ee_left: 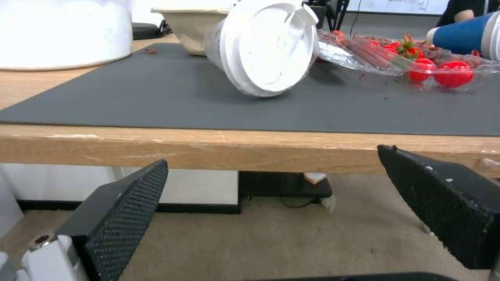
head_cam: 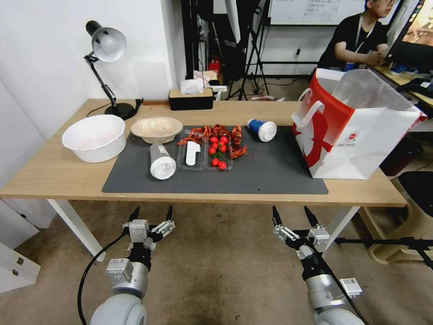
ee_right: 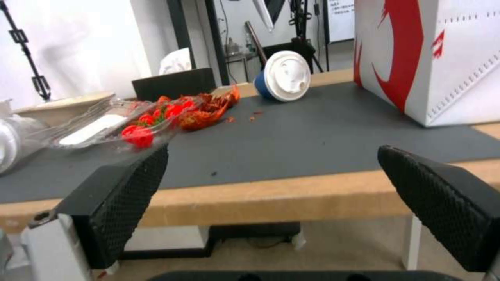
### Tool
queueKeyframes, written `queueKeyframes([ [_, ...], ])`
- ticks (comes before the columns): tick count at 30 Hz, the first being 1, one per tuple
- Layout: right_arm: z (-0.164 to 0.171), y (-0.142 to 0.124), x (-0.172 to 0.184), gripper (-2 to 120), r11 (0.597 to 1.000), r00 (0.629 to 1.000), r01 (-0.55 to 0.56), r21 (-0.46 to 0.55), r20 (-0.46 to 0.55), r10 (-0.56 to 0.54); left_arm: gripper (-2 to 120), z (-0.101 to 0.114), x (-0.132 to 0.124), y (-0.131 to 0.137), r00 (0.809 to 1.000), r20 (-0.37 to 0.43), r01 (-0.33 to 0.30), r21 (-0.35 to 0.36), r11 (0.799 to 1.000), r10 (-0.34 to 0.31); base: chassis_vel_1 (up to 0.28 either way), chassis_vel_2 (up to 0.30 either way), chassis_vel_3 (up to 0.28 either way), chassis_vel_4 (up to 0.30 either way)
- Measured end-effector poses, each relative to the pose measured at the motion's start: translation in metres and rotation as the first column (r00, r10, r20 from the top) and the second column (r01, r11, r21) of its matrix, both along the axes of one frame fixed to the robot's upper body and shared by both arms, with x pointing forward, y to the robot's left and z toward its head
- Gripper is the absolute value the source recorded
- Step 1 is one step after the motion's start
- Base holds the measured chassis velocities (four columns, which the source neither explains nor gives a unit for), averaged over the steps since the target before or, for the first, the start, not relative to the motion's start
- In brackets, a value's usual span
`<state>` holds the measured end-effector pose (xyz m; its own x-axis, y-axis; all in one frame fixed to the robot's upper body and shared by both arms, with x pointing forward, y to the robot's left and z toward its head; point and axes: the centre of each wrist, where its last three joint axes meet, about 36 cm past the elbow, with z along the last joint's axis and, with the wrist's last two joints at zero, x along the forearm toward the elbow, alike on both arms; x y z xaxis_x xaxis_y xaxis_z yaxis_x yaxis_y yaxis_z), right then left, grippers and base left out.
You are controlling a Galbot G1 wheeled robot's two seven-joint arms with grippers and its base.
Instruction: Pick up the trash from the table and place it into the takeout bag.
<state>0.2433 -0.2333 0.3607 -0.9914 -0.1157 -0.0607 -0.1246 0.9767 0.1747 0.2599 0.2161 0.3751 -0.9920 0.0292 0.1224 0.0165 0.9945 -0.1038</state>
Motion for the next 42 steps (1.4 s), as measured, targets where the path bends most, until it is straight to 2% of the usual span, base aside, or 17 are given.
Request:
queueKeyframes([
  [3, 0.005, 0.0, 0.006, 100, 1.0, 1.0, 0.004, -0.007, -0.003, -0.004, 100, 0.0, 0.0, 0.0, 1.0, -0.001, 0.0, -0.001, 1.0, 0.0, 0.0, 0.0, 0.0, 0.0],
  [9, 0.037, 0.0, 0.041, 100, 0.999, 0.999, 0.017, -0.048, -0.028, -0.018, 100, -0.001, 0.0, -0.002, 1.0, -0.002, -0.001, -0.001, 1.0, 0.001, 0.0, 0.0, 0.0, 0.0],
  [11, 0.059, -0.003, 0.066, 100, 0.999, 0.999, -0.002, -0.055, -0.054, -0.001, 100, 0.0, -0.001, -0.003, 1.0, 0.0, 0.0, 0.004, 1.0, 0.0, 0.0, 0.0, 0.0, 0.0],
  [13, 0.064, -0.004, 0.073, 100, 0.998, 0.998, -0.007, -0.058, -0.06, 0.004, 100, 0.001, -0.001, -0.003, 1.0, 0.001, 0.0, 0.005, 1.0, 0.0, 0.0, 0.0, 0.0, 0.0],
  [15, 0.081, -0.008, 0.098, 100, 0.996, 0.995, -0.038, -0.081, -0.094, 0.03, 100, 0.002, -0.002, -0.003, 1.0, 0.005, -0.003, 0.008, 1.0, 0.003, 0.0, 0.0, 0.0, 0.0],
  [24, 0.092, -0.004, 0.152, 100, 0.992, 0.989, -0.078, -0.097, -0.132, 0.064, 100, 0.004, -0.003, -0.002, 1.0, 0.005, -0.01, 0.008, 1.0, 0.01, 0.0, 0.0, 0.0, 0.0],
  [29, 0.102, 0.0, 0.189, 100, 0.991, 0.988, -0.058, -0.12, -0.147, 0.04, 100, 0.004, -0.003, -0.003, 1.0, 0.005, -0.011, 0.008, 1.0, 0.011, 0.0, 0.0, 0.0, 0.0],
  [42, 0.122, 0.008, 0.251, 100, 0.986, 0.975, -0.046, -0.157, -0.223, 0.01, 100, 0.007, -0.002, -0.002, 1.0, 0.013, -0.007, 0.005, 1.0, 0.007, 0.0, 0.0, 0.0, 0.0],
])
